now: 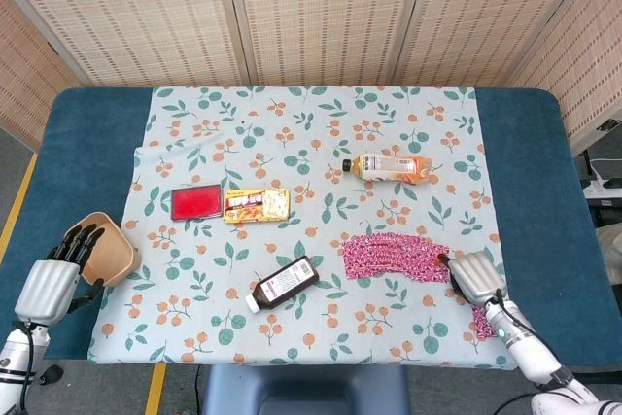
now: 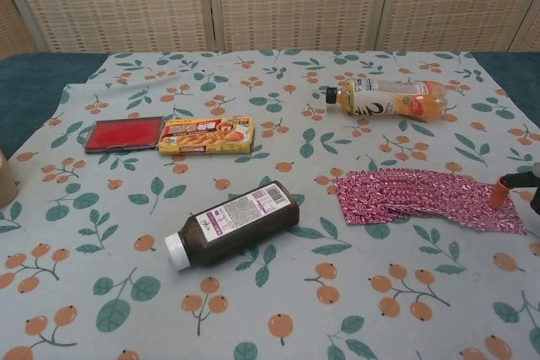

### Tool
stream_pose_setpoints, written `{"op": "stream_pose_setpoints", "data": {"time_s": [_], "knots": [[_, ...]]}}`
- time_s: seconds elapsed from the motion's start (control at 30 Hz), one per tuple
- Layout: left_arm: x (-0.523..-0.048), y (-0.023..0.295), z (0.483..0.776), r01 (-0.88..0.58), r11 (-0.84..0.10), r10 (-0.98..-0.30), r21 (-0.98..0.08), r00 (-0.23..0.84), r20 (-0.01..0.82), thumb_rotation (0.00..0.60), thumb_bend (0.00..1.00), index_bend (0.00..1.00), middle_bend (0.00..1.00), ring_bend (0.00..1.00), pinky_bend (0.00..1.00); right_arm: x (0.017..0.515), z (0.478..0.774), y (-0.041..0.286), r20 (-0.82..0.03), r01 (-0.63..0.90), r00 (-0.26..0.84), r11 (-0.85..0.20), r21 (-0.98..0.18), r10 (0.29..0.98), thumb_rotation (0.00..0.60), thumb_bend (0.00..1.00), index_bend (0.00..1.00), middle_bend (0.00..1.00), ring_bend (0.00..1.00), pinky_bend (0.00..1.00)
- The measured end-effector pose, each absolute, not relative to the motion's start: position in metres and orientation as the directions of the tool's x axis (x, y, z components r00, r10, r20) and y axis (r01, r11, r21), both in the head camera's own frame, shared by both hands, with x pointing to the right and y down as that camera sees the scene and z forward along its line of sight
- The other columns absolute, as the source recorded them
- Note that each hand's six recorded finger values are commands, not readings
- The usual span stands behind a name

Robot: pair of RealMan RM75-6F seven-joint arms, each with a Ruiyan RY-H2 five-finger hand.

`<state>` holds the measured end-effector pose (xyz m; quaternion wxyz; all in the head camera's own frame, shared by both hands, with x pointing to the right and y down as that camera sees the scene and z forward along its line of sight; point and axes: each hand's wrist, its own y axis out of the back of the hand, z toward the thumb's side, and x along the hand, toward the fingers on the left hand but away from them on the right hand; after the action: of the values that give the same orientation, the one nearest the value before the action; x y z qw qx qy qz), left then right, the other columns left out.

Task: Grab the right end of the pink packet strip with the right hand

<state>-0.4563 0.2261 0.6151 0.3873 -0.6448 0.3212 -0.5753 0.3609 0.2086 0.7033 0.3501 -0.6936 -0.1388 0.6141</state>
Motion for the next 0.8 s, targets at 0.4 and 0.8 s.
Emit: {"op": "stream_pose_setpoints", "data": {"time_s": [0.4, 0.8], "knots": [[-0.456, 0.226, 0.616, 0.033, -0.496, -0.858, -0.868, 0.131, 0.496, 0.600, 0.37, 0.05, 0.06, 0.07, 0.33, 0.378, 0.704, 0.201, -0.752, -0.235, 0.149, -0.716, -0.657, 0.642, 0.600, 0.99, 0.31, 0.79, 0.75, 0.85], [-0.455, 0.227, 0.616, 0.035, -0.496, -0.858, -0.867, 0.133, 0.496, 0.600, 0.37, 0.06, 0.06, 0.07, 0.33, 0.413, 0.704, 0.194, -0.740, -0.215, 0.043, -0.717, -0.663, 0.671, 0.600, 0.99, 0.31, 0.79, 0.75, 0.85]]}}
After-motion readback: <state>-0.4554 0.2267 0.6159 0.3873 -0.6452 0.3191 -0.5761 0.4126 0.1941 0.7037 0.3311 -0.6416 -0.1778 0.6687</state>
